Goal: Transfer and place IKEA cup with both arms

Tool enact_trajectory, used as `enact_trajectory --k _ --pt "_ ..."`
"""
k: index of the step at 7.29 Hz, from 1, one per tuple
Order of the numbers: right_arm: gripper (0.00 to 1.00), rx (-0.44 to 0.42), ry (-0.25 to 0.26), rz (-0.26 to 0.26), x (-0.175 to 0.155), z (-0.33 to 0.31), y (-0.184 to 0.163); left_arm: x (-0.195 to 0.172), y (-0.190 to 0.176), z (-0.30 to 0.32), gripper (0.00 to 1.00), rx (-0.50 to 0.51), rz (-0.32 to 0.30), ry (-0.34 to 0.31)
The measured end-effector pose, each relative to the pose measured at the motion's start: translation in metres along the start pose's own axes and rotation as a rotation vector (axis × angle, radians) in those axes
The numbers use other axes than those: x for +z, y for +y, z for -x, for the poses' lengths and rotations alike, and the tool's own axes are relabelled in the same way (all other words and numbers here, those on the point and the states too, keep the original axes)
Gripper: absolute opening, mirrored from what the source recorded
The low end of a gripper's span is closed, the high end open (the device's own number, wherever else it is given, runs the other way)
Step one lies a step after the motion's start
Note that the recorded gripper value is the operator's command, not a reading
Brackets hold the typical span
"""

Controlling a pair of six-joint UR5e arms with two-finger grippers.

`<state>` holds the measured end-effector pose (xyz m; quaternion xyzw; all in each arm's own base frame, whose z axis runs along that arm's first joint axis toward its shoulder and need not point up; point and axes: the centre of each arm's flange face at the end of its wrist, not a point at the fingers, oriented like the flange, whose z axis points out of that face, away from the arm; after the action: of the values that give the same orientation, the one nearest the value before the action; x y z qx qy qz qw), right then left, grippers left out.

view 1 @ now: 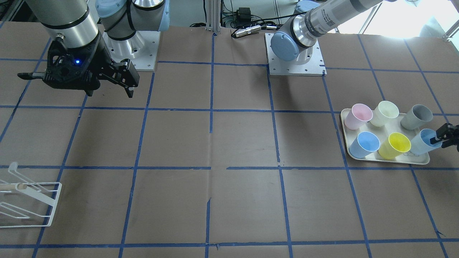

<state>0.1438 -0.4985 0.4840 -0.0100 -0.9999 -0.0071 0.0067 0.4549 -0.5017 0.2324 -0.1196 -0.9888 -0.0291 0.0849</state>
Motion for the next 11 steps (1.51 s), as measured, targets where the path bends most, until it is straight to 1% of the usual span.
enact_trajectory --k 1,2,3,4,6,8,11 --pt "1.00 -0.002 0.014 0.001 0.000 -0.001 0.000 -0.010 -0.001 -0.002 0.85 0.003 -0.003 -0.012" --pt "1.00 -0.004 0.019 -0.001 0.000 -0.002 -0.001 -0.026 -0.005 -0.007 0.91 0.007 -0.009 -0.029" --pt "1.00 -0.006 0.019 -0.004 0.000 -0.002 -0.001 -0.050 -0.019 -0.022 1.00 0.021 -0.010 -0.040" --pt "1.00 -0.007 0.017 -0.005 0.000 -0.002 -0.001 -0.076 -0.045 -0.056 1.00 0.024 -0.002 -0.044" --pt "1.00 -0.010 0.016 -0.009 0.000 -0.002 -0.001 -0.120 -0.101 -0.169 1.00 -0.023 0.008 -0.069" --pt "1.00 -0.011 0.014 -0.012 -0.001 -0.001 0.000 -0.156 -0.125 -0.295 1.00 -0.089 -0.015 -0.113" --pt "1.00 -0.010 0.013 -0.014 -0.002 -0.001 0.001 -0.163 -0.143 -0.465 1.00 -0.223 -0.051 -0.137"
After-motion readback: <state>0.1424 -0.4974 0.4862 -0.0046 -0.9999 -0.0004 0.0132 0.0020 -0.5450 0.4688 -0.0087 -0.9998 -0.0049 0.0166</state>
